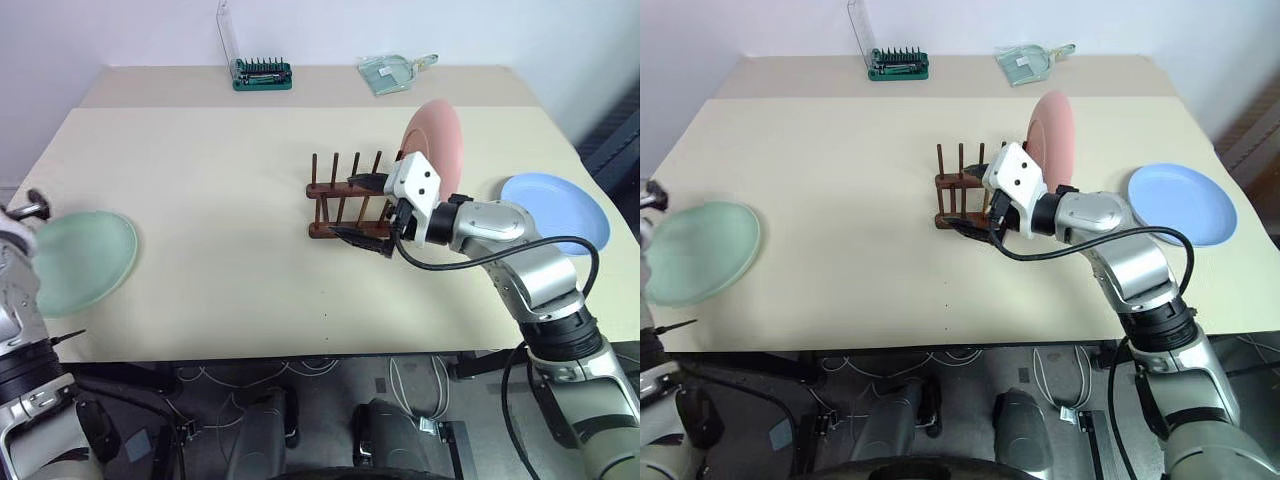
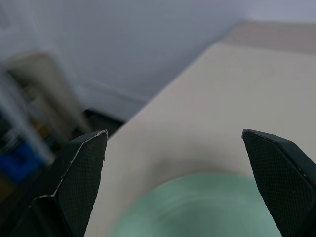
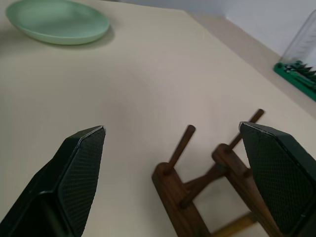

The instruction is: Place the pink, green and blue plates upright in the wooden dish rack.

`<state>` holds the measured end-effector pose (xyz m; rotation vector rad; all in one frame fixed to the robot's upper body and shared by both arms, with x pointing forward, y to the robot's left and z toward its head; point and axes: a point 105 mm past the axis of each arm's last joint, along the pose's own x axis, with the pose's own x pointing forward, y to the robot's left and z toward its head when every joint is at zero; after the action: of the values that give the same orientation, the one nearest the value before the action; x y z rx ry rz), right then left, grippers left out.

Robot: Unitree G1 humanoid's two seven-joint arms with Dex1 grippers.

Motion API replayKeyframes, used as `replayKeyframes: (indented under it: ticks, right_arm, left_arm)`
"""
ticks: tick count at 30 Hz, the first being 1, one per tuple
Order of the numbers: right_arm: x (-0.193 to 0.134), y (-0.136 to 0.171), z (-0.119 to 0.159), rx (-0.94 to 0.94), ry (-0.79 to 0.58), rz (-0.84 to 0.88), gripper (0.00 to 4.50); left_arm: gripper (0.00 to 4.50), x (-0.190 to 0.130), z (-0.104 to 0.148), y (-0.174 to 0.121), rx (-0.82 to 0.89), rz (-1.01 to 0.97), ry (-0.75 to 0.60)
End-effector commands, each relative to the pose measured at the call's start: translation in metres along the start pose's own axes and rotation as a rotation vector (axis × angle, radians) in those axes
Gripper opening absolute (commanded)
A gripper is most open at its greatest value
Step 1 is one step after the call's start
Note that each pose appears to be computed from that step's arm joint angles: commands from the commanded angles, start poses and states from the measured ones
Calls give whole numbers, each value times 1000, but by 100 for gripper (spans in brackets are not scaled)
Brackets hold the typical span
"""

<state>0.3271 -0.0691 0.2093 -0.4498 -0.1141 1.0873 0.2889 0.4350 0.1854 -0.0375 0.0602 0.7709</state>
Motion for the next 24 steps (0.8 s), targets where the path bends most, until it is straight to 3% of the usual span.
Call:
replayKeyframes:
  ticks: [1, 6, 12, 15, 22, 24]
  right_arm:
    - [5, -1, 11, -39, -41, 13, 442]
    - [8, 2, 9, -36, -48, 28, 442]
    - [9, 4, 10, -32, -58, 28, 442]
    - [9, 4, 10, -32, -60, 23, 446]
    - [7, 3, 10, -34, -62, 8, 446]
    - [6, 2, 10, -38, -63, 0, 446]
  left_arm:
    - [450, -10, -10, 32, -47, 163, 51]
    - [450, -16, -41, 42, -40, 158, 199]
    - [450, -19, -53, 33, -70, 90, 272]
    - [371, -18, -48, 22, -81, 43, 256]
    - [32, -17, -45, 10, -94, -3, 246]
    - [9, -17, -45, 4, -101, -27, 250]
